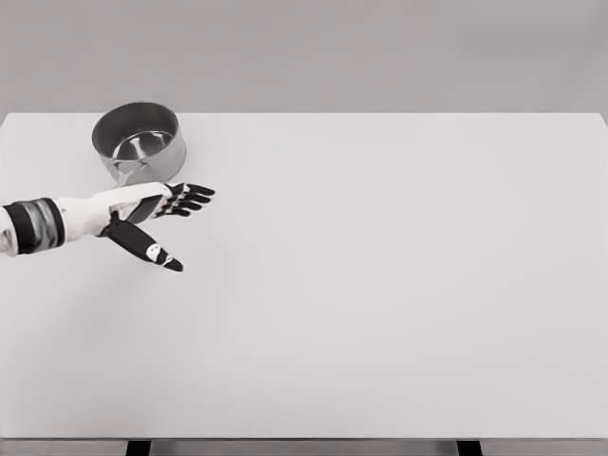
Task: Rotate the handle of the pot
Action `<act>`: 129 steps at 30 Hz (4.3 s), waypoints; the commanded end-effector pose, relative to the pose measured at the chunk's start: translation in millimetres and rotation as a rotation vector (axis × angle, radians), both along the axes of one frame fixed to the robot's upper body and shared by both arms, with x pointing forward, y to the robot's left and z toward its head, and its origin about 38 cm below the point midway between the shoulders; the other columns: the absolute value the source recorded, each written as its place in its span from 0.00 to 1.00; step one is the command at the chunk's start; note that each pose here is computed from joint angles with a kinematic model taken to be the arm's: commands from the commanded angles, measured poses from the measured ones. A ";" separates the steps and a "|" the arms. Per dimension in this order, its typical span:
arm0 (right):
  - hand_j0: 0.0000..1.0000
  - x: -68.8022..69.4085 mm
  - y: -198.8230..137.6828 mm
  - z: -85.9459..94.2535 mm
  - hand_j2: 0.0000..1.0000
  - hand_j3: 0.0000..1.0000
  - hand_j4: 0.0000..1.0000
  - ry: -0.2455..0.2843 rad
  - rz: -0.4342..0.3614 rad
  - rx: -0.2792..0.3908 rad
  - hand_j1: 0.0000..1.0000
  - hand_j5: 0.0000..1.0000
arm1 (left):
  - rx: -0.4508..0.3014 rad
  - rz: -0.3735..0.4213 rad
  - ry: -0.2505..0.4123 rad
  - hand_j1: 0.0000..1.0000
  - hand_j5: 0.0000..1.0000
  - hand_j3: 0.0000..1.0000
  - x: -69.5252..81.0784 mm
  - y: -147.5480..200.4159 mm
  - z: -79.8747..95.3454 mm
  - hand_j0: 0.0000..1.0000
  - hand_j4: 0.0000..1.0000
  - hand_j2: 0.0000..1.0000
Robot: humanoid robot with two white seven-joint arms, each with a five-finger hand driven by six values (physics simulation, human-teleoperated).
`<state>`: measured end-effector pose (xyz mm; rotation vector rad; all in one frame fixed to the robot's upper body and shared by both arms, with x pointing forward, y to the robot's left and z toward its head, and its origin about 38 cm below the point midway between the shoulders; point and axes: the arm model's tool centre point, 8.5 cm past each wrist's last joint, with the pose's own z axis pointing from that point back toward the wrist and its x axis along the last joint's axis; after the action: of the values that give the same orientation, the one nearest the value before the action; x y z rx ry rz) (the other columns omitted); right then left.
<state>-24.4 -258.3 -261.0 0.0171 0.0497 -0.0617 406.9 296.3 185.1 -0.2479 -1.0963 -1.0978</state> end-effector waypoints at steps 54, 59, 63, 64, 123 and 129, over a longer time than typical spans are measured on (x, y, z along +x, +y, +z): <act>1.00 -0.4 0.2 0.0 1.00 1.00 1.00 0.001 0.000 0.001 1.00 1.00 | 0.323 0.203 -0.024 1.00 1.00 1.00 10.3 102.4 2.6 1.00 1.00 1.00; 1.00 -0.4 0.2 0.0 1.00 1.00 1.00 0.001 0.000 0.001 1.00 1.00 | 0.386 0.226 -0.057 1.00 1.00 1.00 22.0 107.1 3.2 1.00 1.00 1.00; 1.00 0.1 0.0 0.0 1.00 1.00 1.00 0.000 0.000 0.000 1.00 1.00 | 0.399 0.239 -0.062 1.00 1.00 1.00 24.6 111.4 4.7 1.00 1.00 1.00; 1.00 0.1 0.0 0.0 1.00 1.00 1.00 0.000 0.000 0.000 1.00 1.00 | 0.401 0.238 -0.062 1.00 1.00 1.00 24.5 111.6 4.1 1.00 1.00 1.00; 1.00 -0.4 0.2 0.0 1.00 1.00 1.00 0.001 0.000 0.001 1.00 1.00 | 0.598 0.452 -0.083 1.00 1.00 1.00 99.2 140.7 -5.4 1.00 1.00 1.00; 1.00 -0.4 0.2 0.0 1.00 1.00 1.00 0.001 0.000 0.001 1.00 1.00 | 0.619 0.470 -0.080 1.00 1.00 1.00 102.9 144.7 -5.0 1.00 1.00 1.00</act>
<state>-24.5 -258.3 -261.0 0.0171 0.0499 -0.0618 510.9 439.0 183.9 0.5191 -0.7906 -0.9684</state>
